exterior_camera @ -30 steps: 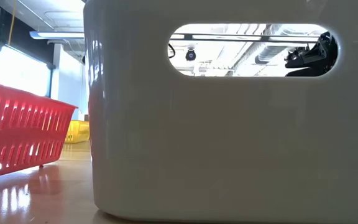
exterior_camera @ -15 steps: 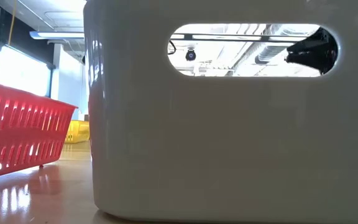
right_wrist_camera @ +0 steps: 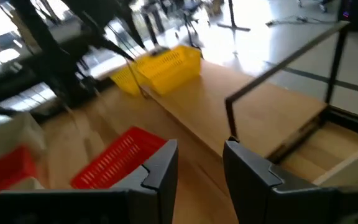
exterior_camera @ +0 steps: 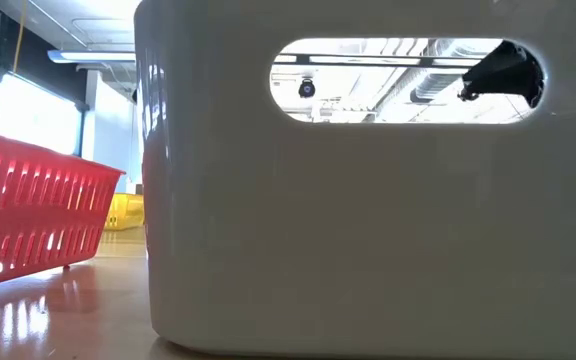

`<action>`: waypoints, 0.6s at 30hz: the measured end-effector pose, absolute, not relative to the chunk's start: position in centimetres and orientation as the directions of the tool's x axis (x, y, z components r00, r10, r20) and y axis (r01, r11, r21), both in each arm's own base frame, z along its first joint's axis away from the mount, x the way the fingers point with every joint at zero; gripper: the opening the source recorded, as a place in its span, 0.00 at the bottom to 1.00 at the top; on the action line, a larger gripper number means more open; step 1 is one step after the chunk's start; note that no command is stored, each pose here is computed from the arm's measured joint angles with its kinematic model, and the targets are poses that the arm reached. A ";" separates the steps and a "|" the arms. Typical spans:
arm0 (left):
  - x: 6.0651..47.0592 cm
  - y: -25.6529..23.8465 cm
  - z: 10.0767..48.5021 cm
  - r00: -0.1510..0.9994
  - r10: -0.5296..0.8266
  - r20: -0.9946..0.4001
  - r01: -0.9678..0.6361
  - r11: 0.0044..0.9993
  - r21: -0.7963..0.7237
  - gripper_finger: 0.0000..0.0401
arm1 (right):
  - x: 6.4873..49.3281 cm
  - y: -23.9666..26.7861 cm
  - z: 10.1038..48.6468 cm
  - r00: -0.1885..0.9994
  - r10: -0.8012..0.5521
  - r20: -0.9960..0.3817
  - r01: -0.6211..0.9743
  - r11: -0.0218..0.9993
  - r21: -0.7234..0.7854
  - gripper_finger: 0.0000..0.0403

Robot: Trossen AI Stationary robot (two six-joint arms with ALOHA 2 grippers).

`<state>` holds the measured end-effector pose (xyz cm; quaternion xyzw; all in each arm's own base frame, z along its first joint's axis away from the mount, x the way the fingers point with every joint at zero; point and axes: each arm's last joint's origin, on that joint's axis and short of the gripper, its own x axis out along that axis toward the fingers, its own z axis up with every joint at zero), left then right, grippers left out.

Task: Stack baskets on shelf by color
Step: Put the top right white bin on the shelf

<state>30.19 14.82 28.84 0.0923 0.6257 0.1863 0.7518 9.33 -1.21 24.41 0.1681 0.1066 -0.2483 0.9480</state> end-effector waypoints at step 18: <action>26.2 11.2 36.8 0.455 0.329 -0.827 -0.247 0.939 0.238 0.37 | 13.0 -2.2 27.8 0.454 -0.427 -0.782 0.603 0.794 -0.083 0.29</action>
